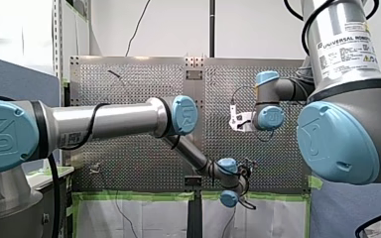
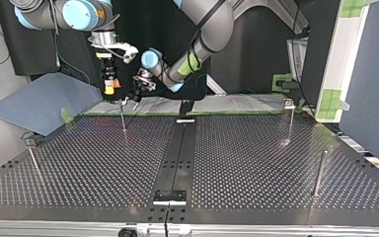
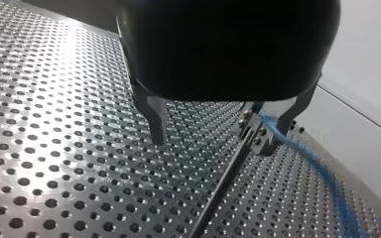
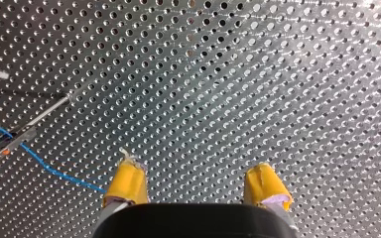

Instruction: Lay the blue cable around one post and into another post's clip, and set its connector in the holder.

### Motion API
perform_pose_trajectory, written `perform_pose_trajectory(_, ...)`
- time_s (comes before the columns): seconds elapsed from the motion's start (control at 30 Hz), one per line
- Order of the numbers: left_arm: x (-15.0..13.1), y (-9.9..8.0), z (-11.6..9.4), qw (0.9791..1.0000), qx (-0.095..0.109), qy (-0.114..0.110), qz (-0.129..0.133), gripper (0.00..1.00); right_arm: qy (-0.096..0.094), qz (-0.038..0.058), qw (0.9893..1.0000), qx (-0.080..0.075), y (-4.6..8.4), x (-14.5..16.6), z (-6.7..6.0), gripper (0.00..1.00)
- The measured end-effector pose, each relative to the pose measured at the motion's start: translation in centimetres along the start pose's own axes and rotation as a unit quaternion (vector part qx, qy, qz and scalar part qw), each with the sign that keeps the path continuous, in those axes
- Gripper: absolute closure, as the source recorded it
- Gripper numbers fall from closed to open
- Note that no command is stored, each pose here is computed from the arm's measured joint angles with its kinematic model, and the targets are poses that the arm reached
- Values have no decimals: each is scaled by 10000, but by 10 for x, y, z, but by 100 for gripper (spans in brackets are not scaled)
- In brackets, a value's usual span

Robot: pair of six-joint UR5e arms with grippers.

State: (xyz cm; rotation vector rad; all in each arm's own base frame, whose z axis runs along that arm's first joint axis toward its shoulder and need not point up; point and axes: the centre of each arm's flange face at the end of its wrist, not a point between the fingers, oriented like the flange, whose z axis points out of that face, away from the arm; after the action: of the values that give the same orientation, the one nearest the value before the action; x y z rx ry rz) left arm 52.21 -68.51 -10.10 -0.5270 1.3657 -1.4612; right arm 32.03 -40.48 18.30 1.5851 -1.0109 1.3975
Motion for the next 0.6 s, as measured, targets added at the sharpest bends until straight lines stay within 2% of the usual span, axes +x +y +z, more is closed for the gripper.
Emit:
perform_pose_trajectory(0.43,2,21,-26,9997,34,229,-30,1,-14,0,10000,-8,1,0,0,2)
perform_pose_trajectory(0.6,5,33,-43,9989,-27,455,-81,1,-9,1,10000,-13,1,0,0,2)
